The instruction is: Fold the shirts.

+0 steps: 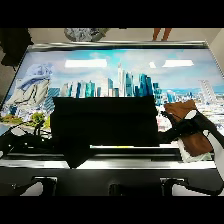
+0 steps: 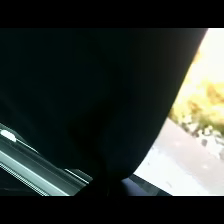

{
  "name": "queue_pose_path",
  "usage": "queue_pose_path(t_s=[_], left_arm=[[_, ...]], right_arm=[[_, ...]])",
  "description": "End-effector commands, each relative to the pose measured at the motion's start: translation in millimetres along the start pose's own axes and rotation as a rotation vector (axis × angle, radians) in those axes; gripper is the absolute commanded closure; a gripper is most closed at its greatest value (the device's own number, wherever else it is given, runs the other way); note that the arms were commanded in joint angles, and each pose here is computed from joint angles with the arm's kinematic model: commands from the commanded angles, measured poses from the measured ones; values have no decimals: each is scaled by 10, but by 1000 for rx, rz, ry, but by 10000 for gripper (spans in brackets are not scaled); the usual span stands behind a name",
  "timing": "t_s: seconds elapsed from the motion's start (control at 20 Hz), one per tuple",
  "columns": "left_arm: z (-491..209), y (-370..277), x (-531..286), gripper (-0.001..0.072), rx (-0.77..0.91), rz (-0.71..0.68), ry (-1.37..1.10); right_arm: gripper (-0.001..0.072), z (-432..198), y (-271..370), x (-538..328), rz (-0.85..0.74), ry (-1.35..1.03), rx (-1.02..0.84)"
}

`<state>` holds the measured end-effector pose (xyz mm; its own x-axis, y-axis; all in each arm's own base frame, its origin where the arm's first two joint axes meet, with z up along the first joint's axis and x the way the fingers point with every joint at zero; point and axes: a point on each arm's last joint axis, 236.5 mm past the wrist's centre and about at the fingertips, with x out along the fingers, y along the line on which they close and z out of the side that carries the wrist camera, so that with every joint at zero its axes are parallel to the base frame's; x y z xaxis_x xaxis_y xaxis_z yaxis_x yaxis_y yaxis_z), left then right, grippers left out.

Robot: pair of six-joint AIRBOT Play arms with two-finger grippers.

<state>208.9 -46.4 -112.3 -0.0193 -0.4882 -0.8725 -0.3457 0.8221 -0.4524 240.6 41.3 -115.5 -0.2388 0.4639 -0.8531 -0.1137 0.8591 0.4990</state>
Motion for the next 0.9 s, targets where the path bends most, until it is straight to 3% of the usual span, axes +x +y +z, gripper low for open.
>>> queue_pose_path(t_s=[0.0,0.25,0.45,0.65,0.85], left_arm=[[162,-34,-110,677,37,8,-50],[579,-470,-853,682,167,-8,-220],[1267,-756,-1362,683,206,-5,-397],[2011,-946,-1327,683,234,-26,-380],[2438,-1030,-864,681,247,-42,-238]], right_arm=[[661,54,7,-21,-2,-22,-40],[663,537,144,-737,-85,-196,-164],[663,1341,184,-1217,-200,-367,-228],[662,2198,114,-1306,-248,-432,-233],[660,2526,-75,-948,-211,-391,-137]])
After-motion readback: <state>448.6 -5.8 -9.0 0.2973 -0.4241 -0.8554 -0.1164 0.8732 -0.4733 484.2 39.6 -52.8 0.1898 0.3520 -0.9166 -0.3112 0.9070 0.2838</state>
